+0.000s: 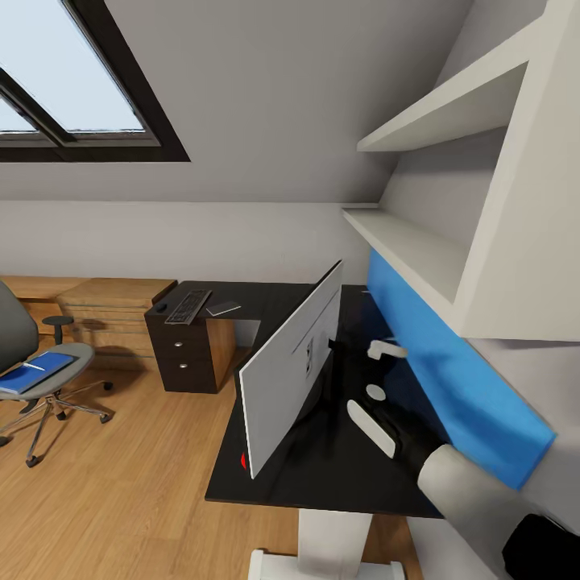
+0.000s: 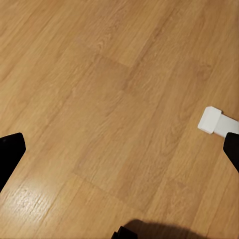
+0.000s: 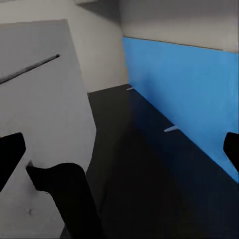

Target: In the bedroom, organize the workspace by keeping the computer under the desk, ensuring the monitor is on the desk, placing the keyboard on the desk next to the monitor, placing the mouse on the desk next to the keyboard, moving the folder from the swivel chair onto the desk next to the mouse, stacking the notebook on top of the folder with the pen on top of the notebook, and positioning the swivel chair next to the desk.

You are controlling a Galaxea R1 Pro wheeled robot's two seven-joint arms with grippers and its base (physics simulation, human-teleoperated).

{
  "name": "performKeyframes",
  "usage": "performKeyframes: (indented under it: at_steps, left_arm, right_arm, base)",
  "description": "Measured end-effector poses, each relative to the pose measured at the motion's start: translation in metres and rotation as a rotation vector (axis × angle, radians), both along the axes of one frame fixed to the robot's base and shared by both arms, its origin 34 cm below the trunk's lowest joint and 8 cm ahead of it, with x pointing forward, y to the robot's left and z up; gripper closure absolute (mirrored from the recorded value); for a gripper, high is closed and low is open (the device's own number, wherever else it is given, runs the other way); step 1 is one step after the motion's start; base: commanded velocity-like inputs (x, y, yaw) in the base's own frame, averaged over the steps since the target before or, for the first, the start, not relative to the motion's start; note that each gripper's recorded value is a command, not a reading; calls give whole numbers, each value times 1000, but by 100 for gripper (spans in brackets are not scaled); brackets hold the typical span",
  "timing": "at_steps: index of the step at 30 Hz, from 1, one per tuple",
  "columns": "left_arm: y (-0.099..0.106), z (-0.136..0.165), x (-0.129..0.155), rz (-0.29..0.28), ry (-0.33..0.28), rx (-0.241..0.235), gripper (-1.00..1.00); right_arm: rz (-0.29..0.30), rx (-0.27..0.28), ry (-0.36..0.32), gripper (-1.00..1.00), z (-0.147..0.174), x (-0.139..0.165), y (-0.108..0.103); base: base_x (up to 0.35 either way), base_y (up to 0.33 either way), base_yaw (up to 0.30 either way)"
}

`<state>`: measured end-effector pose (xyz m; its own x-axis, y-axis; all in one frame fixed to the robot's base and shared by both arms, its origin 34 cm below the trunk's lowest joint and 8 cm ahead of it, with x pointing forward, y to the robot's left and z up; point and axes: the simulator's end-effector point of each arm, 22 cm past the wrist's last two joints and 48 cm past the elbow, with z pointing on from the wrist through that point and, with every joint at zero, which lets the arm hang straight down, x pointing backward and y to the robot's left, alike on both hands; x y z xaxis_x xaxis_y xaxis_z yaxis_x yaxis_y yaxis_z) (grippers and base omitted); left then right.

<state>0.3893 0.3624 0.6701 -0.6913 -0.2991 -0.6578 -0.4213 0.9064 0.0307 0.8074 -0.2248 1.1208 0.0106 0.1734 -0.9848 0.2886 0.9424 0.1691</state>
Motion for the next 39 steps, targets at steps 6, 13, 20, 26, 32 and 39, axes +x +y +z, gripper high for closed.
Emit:
performKeyframes:
  at_steps: [6, 13, 20, 26, 32, 39]
  left_arm:
    - [-1, -1, -1, -1, 3, -3, -100]
    - [-1, 0, -1, 0, 1, -3, -100]
    - [0, 0, 0, 0, -1, -2, -100]
    - [0, 0, 0, 0, -1, -2, -100]
    - [0, 0, 0, 2, -2, -1, -100]
    - [0, -1, -1, -1, 1, -1, -100]
  right_arm:
    - [-122, -45, 41, -100, -66, -18, -53]
    - [-85, -79, 50, -100, -99, -28, -34]
    - [69, -115, 105, -100, -136, -32, -8]
    - [83, -100, 42, -100, -127, -32, -3]
    - [77, -106, 48, -100, -134, -37, -5]
    - [75, -110, 60, -100, -140, -39, -6]
  base:
    - [0, 0, 0]
    - [0, 0, 0]
    - [0, 0, 0]
    - [0, 0, 0]
    - [-68, 80, -63]
    - [-206, 260, -195]
